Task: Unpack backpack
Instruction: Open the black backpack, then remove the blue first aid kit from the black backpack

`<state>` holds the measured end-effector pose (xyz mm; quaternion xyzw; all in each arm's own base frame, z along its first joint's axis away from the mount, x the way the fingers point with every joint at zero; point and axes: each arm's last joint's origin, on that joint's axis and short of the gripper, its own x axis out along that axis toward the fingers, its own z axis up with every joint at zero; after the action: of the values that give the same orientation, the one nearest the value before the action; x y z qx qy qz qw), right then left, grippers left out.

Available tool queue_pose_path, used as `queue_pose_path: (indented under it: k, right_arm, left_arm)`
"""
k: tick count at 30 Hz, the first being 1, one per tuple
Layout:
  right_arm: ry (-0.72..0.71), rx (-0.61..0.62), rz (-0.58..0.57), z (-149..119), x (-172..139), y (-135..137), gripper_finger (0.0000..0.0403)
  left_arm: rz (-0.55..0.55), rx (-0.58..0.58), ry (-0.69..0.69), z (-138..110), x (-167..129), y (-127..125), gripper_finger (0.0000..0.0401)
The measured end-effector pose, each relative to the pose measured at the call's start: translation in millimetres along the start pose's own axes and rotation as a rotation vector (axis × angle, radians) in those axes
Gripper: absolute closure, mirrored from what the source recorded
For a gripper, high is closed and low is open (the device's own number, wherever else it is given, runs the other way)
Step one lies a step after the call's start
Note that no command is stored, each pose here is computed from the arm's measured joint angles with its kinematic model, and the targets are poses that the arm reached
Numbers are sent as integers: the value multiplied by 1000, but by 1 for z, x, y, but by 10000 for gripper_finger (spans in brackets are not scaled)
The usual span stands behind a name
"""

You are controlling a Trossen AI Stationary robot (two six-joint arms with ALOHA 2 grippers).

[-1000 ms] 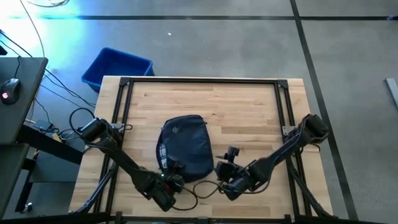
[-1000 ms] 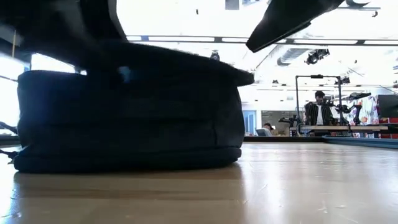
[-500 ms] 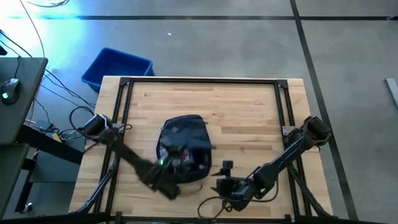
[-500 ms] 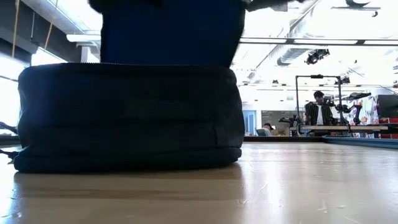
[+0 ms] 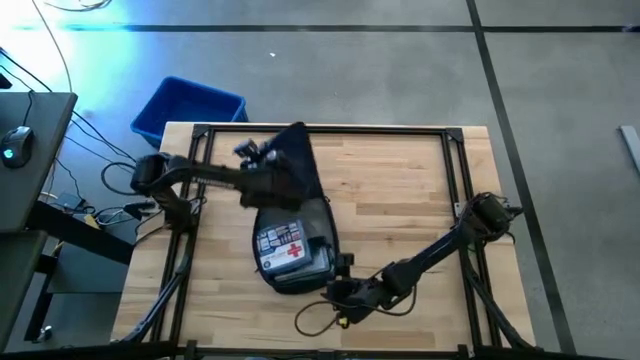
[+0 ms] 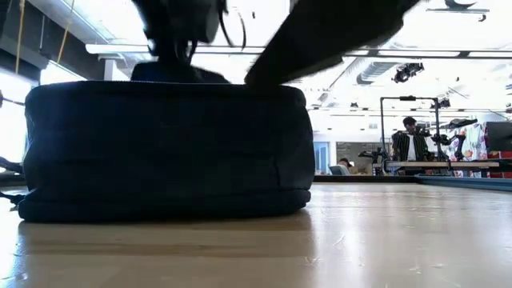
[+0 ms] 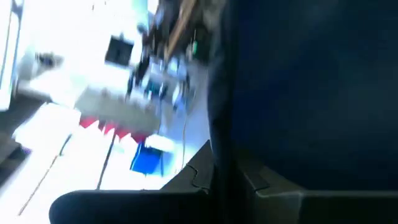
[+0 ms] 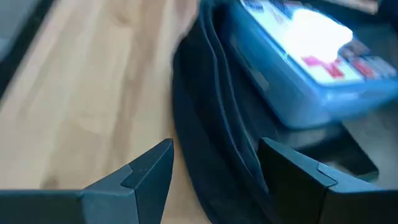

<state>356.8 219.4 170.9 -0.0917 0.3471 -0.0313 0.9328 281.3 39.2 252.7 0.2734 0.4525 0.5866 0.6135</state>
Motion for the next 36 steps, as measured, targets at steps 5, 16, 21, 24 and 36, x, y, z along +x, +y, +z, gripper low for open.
queue_pose_path:
  k: [5,16,21,24,36]
  right_arm:
    - [0,6,-1,0,1,0,183]
    - [-3,20,-27,-1,-1,1,183]
    - [-12,-12,-39,0,-1,0,183]
    - [-36,-14,-60,7,-4,-7,183]
    - [51,500,202,43,21,-146,182]
  left_arm:
    - [-143,77,161,-8,45,-20,341]
    - [-338,182,173,9,54,-4,235]
    - [-478,81,89,9,-6,23,246]
    - [-641,70,9,-8,-49,23,263]
    - [-925,98,-296,-133,-140,-53,319]
